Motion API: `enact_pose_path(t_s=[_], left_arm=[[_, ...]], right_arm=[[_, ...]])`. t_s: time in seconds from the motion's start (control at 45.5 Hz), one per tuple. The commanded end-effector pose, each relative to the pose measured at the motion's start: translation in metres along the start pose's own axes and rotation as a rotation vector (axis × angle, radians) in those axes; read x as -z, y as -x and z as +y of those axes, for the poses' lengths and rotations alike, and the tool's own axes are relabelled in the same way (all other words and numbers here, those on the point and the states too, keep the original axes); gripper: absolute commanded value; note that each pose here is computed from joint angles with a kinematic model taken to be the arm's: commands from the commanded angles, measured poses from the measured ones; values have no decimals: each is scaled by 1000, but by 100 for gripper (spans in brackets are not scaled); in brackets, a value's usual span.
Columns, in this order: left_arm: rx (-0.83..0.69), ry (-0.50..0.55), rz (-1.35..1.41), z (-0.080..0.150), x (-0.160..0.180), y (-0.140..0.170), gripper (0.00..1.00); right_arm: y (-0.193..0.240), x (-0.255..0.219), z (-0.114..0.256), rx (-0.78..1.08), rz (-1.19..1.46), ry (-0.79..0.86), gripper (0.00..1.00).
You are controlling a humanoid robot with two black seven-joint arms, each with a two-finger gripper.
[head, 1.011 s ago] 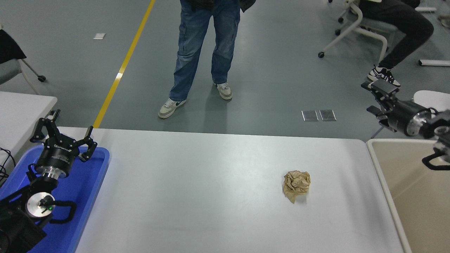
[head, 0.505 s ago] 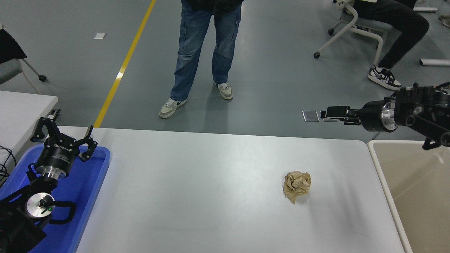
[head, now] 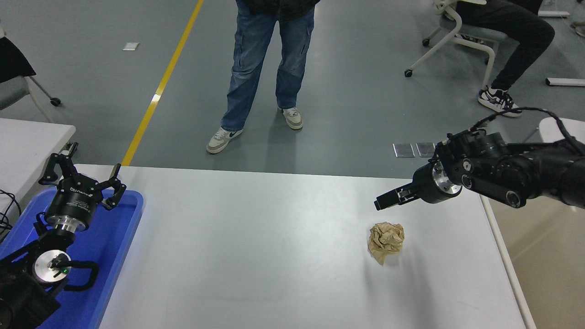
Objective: Clean the table surface
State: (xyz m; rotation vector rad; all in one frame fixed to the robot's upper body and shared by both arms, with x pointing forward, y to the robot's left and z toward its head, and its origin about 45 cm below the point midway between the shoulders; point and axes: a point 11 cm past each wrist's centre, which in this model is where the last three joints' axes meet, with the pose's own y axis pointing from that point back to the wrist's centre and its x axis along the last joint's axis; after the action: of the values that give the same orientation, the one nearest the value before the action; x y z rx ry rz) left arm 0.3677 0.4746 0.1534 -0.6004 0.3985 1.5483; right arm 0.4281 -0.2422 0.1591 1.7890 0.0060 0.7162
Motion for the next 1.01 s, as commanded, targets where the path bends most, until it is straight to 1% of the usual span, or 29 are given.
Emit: enact_pose_path(t_s=[0.0, 0.154, 0.286, 0.527, 0.703, 0.791, 0.813, 0.857, 0.901, 0.923, 0.967, 0.989], left_arm=[[0, 0, 0, 0, 0, 0, 100], [0, 0, 0, 0, 0, 0, 100], [0, 0, 0, 0, 0, 0, 100], [0, 0, 0, 0, 0, 0, 100], [0, 0, 0, 0, 0, 0, 100], [0, 0, 0, 0, 0, 0, 100], [0, 0, 0, 0, 0, 0, 100], [0, 0, 0, 0, 0, 0, 100], [0, 0, 0, 0, 0, 0, 100], [0, 0, 0, 0, 0, 0, 100], [0, 0, 0, 0, 0, 0, 100], [0, 0, 0, 0, 0, 0, 100]], right_arm=[[29, 12, -38, 37, 16, -3, 99], [45, 12, -46, 40, 3, -10, 99], [50, 10, -49, 30, 0, -9, 99], [55, -12, -49, -4, -17, 51, 99], [64, -11, -54, -5, -22, 45, 98], [68, -11, -55, -9, -23, 42, 96], [68, -11, -56, -10, -22, 42, 93], [71, -10, -57, -5, -23, 35, 82], [74, -10, -58, -2, -26, 35, 74], [74, -9, -58, 1, -26, 33, 67], [75, -10, -57, 7, -27, 33, 47], [77, -11, -58, 19, -17, 38, 25]])
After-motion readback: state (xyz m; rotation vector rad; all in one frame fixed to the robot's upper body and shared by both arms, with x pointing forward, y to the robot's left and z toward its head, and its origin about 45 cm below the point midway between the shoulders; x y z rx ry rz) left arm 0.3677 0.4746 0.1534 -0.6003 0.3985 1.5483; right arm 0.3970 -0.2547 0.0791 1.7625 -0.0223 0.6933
